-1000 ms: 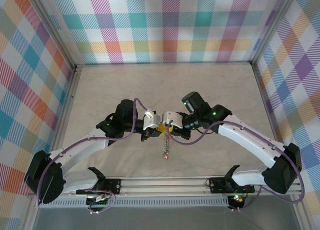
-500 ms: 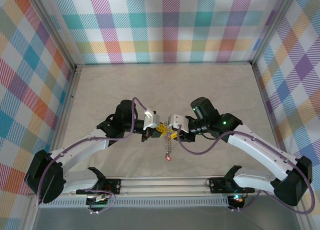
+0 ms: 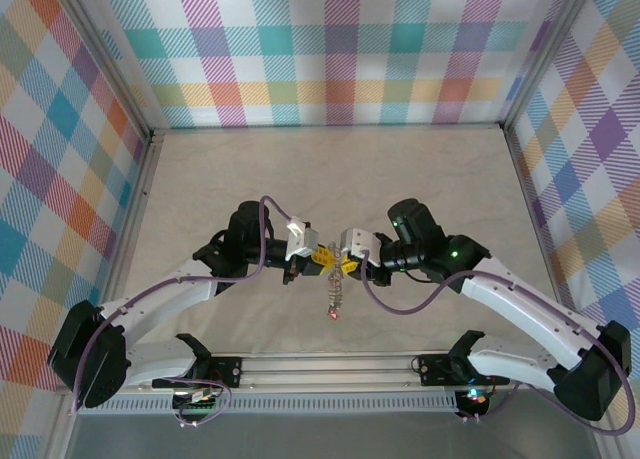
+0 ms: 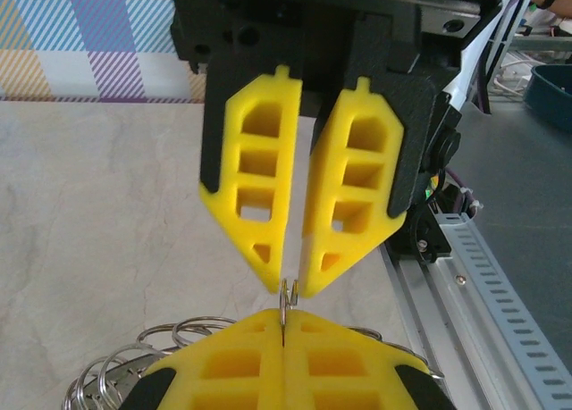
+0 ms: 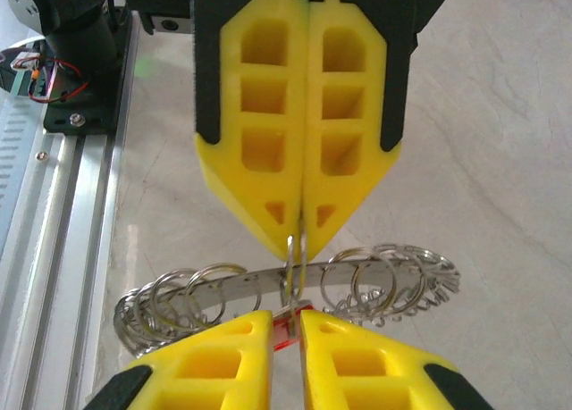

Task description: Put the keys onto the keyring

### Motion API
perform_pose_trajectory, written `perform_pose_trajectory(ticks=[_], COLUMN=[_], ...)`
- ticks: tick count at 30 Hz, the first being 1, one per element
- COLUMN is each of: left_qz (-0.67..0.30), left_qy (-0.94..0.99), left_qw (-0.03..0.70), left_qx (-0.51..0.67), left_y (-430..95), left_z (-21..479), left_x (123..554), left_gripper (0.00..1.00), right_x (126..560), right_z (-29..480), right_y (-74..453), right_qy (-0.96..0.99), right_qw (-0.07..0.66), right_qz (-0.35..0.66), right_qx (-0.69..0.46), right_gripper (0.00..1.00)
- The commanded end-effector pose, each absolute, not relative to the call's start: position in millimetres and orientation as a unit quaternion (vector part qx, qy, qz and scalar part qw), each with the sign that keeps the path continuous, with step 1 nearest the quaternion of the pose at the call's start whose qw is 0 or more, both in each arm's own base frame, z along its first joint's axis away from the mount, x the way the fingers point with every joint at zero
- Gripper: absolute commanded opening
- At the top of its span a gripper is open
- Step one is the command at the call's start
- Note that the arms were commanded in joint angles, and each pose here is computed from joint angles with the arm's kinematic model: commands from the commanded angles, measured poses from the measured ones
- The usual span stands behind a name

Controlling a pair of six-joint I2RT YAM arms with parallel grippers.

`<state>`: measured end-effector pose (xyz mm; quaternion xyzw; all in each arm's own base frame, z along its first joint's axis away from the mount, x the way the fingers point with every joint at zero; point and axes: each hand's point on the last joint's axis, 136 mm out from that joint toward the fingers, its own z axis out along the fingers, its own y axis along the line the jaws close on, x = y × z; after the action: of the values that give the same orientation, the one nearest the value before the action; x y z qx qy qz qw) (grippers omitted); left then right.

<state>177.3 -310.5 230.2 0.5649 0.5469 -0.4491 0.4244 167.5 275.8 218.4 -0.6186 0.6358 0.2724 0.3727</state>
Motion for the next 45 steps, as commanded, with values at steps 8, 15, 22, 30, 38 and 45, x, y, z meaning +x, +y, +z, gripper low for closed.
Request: perform_pose_trajectory(ticks=[8, 15, 22, 30, 38, 45], left_qz=[-0.460, -0.461, -0.441, -0.374, -0.360, -0.330], left_qy=[0.505, 0.504, 0.520, 0.571, 0.585, 0.613], left_qw=[0.449, 0.454, 0.455, 0.408, 0.405, 0.411], left_qx=[0.576, 0.573, 0.573, 0.606, 0.604, 0.588], left_y=[-313.1, -312.5, -311.3, -304.1, -303.2, -299.3], left_z=[251.4, 253.2, 247.9, 207.1, 198.8, 191.6], left_x=[166.4, 166.3, 172.0, 179.3, 185.7, 198.4], left_gripper=[0.00, 0.00, 0.00, 0.00, 0.00, 0.00], right_x=[166.6, 169.9, 173.9, 176.9, 182.5, 185.6], right_z=[218.6, 212.1, 206.7, 203.2, 216.0, 226.3], right_y=[291.7, 295.7, 290.4, 268.6, 265.4, 264.2], right_qy=[0.627, 0.631, 0.638, 0.646, 0.643, 0.645], right_qw=[0.373, 0.373, 0.371, 0.337, 0.351, 0.362], right_qz=[0.321, 0.329, 0.302, 0.223, 0.208, 0.213], right_qx=[-0.604, -0.596, -0.603, -0.648, -0.648, -0.638], right_gripper=[0.16, 0.16, 0.07, 0.00, 0.01, 0.02])
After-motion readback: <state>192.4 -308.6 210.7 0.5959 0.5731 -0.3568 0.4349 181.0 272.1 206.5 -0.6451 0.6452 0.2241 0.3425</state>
